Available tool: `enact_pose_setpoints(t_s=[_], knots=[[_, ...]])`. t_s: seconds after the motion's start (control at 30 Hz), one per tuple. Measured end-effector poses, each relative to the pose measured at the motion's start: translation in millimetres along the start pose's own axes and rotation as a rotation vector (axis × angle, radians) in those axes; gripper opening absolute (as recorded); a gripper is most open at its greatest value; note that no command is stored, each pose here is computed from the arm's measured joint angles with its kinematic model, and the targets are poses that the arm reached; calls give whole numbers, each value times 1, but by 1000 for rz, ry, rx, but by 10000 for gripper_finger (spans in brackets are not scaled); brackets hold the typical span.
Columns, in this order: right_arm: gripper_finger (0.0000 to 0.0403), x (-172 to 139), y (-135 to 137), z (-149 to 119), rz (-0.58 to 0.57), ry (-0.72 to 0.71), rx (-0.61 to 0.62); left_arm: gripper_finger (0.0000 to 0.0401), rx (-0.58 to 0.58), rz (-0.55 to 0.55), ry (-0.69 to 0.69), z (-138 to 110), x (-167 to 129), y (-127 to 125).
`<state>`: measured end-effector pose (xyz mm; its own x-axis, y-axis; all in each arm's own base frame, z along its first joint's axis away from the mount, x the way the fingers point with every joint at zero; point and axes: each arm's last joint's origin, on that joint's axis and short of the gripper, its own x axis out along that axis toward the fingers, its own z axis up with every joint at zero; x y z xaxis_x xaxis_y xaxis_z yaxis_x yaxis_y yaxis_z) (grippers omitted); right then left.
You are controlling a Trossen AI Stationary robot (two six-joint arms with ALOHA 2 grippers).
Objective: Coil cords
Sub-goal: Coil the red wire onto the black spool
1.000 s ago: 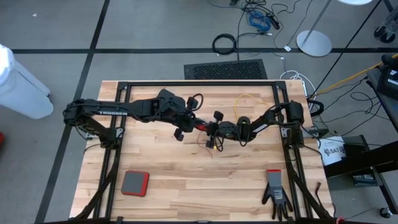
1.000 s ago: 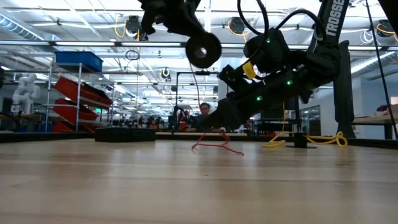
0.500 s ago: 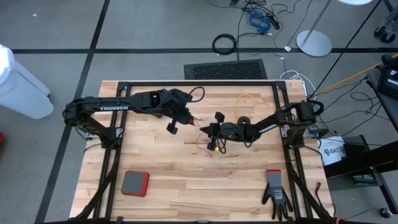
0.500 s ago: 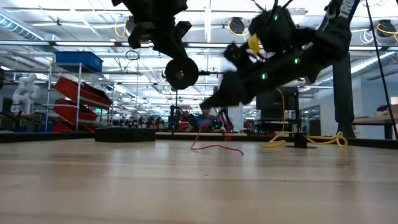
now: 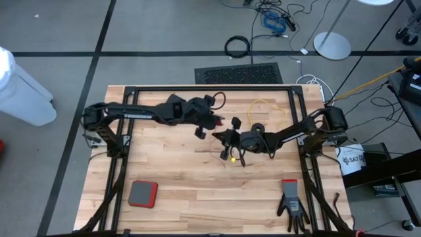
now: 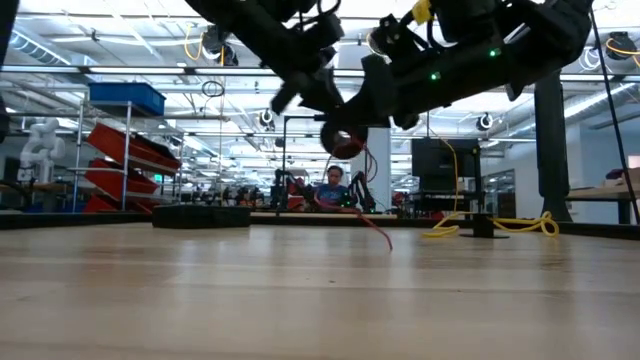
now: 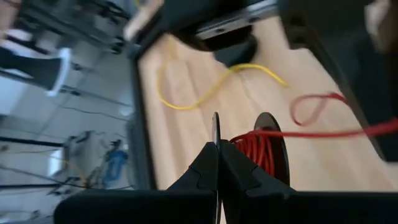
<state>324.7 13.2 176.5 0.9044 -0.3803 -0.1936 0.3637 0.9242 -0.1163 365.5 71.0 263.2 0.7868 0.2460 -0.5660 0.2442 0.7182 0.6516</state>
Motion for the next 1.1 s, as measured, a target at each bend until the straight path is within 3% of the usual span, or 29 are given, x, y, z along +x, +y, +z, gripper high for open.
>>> enact_pose_setpoints(t_s=[0.3, 0.63, 0.93, 1.1], knots=[[0, -8, 3, 8, -278, -60, -40, 1, -122, 217, -142, 21, 23, 0], [0, -23, 16, 16, -531, -45, -214, 1, -417, 359, -379, 35, 18, 17], [0, -30, 10, 1, -565, -14, -284, 1, -620, 228, -538, 28, 15, 31], [0, -44, 1, -19, -548, -38, -283, 1, -650, 14, -638, 17, 9, 41]])
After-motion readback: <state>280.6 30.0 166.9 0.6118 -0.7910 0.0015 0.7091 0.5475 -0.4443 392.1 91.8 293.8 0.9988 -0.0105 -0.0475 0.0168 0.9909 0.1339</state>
